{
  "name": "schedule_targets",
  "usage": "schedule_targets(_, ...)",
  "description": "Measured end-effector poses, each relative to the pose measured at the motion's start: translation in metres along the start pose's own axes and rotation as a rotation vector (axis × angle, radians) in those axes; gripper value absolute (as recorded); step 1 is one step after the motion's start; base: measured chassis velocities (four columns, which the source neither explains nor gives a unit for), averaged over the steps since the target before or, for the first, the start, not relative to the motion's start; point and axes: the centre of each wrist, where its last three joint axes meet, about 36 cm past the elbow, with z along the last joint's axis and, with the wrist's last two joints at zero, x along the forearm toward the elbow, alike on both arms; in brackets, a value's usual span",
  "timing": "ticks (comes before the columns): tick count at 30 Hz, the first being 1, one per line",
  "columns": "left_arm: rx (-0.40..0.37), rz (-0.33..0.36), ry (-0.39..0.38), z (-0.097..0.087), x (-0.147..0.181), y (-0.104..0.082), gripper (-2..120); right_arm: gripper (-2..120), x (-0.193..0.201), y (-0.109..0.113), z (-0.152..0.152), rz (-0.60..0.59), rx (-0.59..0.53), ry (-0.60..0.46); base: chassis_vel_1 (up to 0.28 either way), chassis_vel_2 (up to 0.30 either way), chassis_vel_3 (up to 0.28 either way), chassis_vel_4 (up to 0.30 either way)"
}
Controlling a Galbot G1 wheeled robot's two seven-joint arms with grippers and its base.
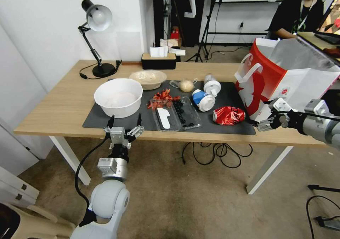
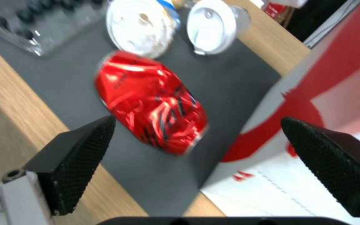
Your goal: Pick up the trash from the table and place it into the takeout bag.
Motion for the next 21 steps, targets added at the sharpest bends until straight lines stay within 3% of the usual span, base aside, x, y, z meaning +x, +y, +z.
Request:
schedule_targets(4, -0.01, -0.001, 0.008, 0.002, 0.003, 0.001, 100, 100, -0.013, 0.016, 0.01, -0.036, -0.063, -0.034, 0.0, 0.0, 0.0, 0.0)
schedule_targets(6, -0.016, -0.003, 0.012, 0.002, 0.005, 0.003, 100, 100, -0.023, 0.039, 0.01, -0.048, -0.188, -0.065, 0.0, 0.0, 0.0, 0.0)
schedule_targets(7, -0.016, -0.003, 0.012, 0.002, 0.005, 0.003, 100, 100, -0.023, 0.039, 0.01, -0.048, -0.188, -0.065, 0.0, 0.0, 0.0, 0.0)
schedule_targets(11, -0.035, 0.001, 0.013, 0.003, 0.008, 0.008, 100, 100, -0.025, 0.086, -0.001, -0.032, -0.471, -0.063, 0.0, 0.0, 0.0, 0.0)
schedule_targets(12, -0.035, 0.001, 0.013, 0.003, 0.008, 0.008, 100, 100, -0.025, 0.086, -0.001, -0.032, -0.471, -0.063, 0.0, 0.0, 0.0, 0.0)
schedule_targets(14, -0.045, 0.009, 0.011, 0.003, 0.009, 0.009, 100, 100, -0.023, 0.103, -0.009, 0.0, -0.632, -0.031, 0.0, 0.0, 0.0, 0.0)
schedule_targets(21, -0.048, 0.021, 0.005, 0.002, 0.007, 0.006, 100, 100, -0.025, 0.092, -0.008, 0.068, -0.706, -0.027, 0.0, 0.0, 0.0, 0.0)
